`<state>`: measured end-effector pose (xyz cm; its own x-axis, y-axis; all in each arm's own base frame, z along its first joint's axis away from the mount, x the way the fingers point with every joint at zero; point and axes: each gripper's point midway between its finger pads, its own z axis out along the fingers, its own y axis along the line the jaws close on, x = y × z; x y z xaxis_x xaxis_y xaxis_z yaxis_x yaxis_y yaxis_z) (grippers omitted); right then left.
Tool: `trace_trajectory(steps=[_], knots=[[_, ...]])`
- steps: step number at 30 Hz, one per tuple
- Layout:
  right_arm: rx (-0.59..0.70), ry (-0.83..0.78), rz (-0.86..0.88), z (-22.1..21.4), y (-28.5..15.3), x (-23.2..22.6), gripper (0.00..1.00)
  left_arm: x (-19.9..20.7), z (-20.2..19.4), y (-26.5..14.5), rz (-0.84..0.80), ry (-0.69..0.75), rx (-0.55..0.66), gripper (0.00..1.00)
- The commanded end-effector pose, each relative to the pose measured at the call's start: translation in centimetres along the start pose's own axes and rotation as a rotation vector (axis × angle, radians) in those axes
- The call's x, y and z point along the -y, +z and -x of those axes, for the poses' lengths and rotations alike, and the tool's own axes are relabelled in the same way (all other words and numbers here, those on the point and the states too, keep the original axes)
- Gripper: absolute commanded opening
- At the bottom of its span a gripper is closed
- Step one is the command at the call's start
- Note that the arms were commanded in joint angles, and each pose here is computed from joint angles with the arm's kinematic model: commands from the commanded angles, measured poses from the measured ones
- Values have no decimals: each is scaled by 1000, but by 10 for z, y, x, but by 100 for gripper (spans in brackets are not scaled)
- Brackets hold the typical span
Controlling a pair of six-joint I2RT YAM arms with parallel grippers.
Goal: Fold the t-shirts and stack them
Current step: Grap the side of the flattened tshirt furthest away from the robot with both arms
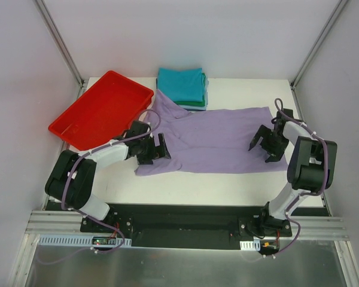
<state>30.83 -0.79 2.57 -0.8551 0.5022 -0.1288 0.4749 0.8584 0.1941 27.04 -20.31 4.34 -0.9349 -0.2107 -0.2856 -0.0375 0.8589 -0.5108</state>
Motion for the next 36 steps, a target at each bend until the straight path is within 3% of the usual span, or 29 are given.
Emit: trace_trajectory(steps=[1,9,18,28,36], knots=[[0,94,-22,-5,5,24,96,-15,-28,0,17,-64,-35,99],[1,255,-3,-43,-5,55,96,-53,-90,-15,68,-141,-111,99],[-1,298,-10,-91,-14,69,96,-67,-134,-58,99,-206,-120,99],[47,320,-68,-115,-21,86,96,-63,-142,-75,69,-202,-99,99],[126,256,0,-92,-39,75,96,-50,-123,-86,57,-149,-57,99]])
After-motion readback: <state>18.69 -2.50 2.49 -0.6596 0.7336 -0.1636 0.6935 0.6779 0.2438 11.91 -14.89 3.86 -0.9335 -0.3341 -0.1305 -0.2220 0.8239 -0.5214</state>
